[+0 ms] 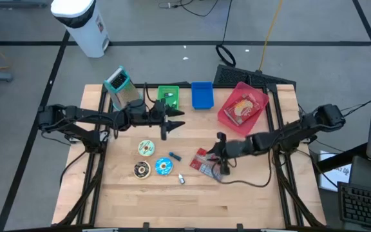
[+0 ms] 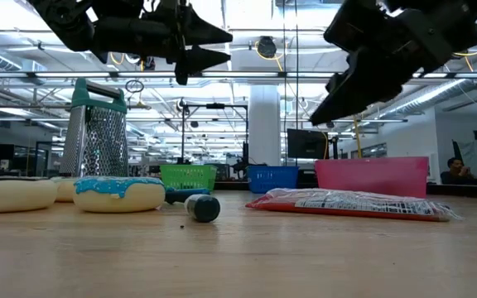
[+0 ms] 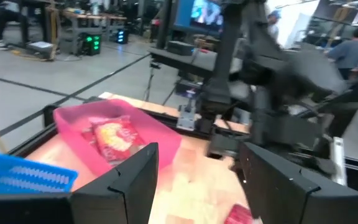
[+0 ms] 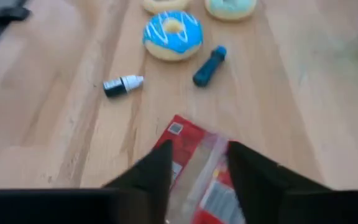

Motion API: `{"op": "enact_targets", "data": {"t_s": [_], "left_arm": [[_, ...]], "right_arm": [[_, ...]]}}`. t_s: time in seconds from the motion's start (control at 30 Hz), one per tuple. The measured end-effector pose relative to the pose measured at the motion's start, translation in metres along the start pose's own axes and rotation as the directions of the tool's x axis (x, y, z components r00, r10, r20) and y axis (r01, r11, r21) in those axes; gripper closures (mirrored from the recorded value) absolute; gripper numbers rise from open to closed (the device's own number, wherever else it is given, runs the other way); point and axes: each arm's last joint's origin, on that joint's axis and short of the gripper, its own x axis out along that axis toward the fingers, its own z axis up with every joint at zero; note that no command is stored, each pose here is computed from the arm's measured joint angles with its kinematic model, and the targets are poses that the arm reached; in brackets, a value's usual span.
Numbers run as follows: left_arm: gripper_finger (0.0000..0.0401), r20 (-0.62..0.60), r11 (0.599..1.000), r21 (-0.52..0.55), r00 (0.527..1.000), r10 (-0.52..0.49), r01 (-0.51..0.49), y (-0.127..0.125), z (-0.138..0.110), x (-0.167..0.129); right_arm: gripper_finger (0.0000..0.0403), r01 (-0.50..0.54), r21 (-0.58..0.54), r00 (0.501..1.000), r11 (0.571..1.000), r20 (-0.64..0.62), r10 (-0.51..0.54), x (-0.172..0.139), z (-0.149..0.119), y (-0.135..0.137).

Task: Pick & Place Food Item
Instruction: Stack the bottom red popcorn bag on top of the red popcorn bag in the pink bin

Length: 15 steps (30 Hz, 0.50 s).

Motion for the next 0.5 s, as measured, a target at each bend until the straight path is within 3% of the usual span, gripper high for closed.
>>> {"op": "enact_targets", "data": {"t_s": [0.1,0.2,0.37,0.5], "left_arm": [[0.0171,0.007,0.999,0.000,0.999,0.042,-0.042,0.001,0.000,0.000],[0.0171,-0.002,0.998,0.000,0.998,0.069,-0.069,0.002,-0.001,0.000],[0.0171,-0.038,0.997,-0.004,0.996,0.081,-0.081,0.003,-0.005,0.000],[0.0171,-0.080,0.996,-0.022,0.993,0.087,-0.089,0.002,-0.009,0.000]], "right_arm": [[0.0202,0.051,0.036,0.999,0.998,-0.002,-0.051,0.008,-0.007,0.015],[0.0166,0.079,0.085,0.997,0.993,-0.020,-0.078,0.023,-0.016,0.020],[0.0163,0.178,0.097,0.977,0.979,-0.136,-0.165,0.049,-0.044,0.017],[0.0191,0.164,0.119,0.978,0.979,-0.152,-0.145,0.062,-0.054,0.017]]}}
